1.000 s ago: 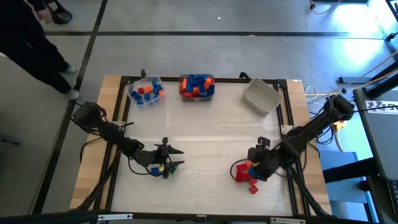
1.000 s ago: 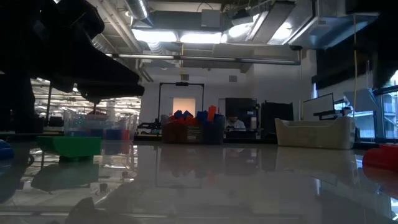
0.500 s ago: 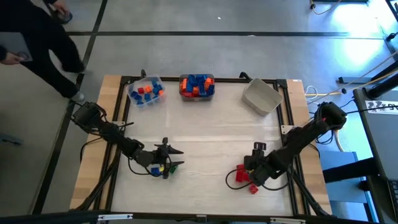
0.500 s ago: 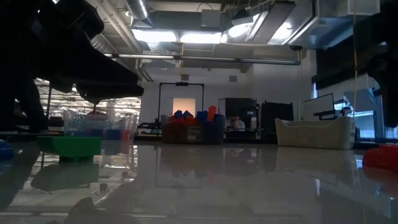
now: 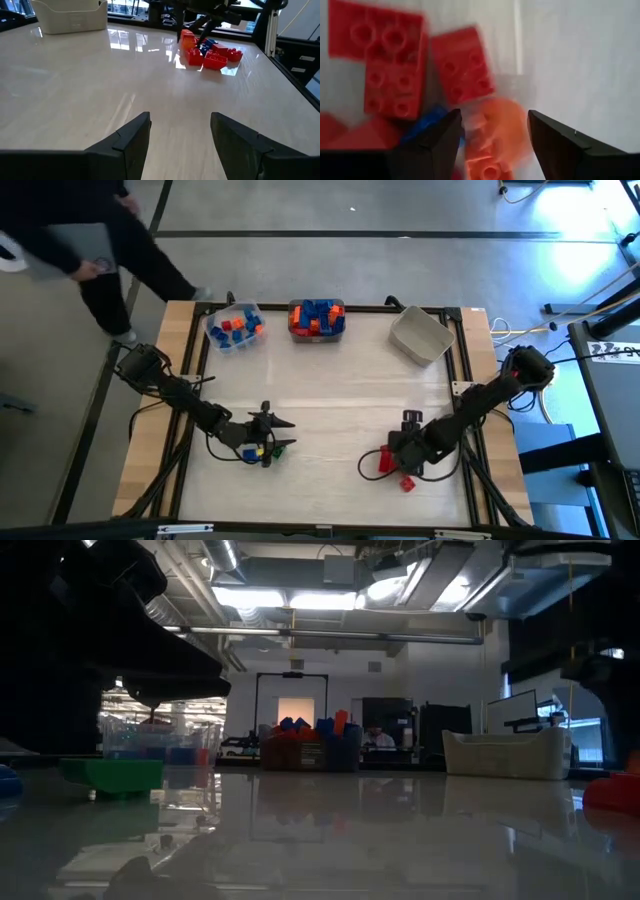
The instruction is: Sort blocks by size
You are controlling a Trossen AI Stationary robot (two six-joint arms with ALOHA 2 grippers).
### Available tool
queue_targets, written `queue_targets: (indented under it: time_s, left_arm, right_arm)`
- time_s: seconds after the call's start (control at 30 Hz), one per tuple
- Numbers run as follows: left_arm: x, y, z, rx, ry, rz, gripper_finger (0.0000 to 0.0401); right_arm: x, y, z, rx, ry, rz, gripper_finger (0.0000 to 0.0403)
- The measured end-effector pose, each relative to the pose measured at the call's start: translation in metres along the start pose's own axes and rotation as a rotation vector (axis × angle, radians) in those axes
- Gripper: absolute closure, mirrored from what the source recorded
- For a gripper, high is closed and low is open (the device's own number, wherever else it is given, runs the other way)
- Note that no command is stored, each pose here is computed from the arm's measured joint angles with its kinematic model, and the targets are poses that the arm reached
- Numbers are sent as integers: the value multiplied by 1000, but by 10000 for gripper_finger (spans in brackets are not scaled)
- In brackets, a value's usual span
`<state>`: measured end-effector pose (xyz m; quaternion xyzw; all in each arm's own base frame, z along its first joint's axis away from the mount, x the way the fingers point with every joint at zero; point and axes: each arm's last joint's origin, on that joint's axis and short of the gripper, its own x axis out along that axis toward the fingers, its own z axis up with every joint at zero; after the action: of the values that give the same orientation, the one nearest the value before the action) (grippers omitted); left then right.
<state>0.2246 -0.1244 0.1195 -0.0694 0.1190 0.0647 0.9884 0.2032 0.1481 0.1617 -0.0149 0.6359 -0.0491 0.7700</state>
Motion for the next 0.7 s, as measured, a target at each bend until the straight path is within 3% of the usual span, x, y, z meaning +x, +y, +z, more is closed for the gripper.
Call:
queue_targets:
  time_s: [0.33,0.7]
  left_arm:
    - [0,0,0,8,0,0,205]
    - [0,0,0,7,-1,0,205]
  right_arm:
    - [11,-4,-9,2,21,-19,180]
    - [18,-5,-11,9,-28,1,297]
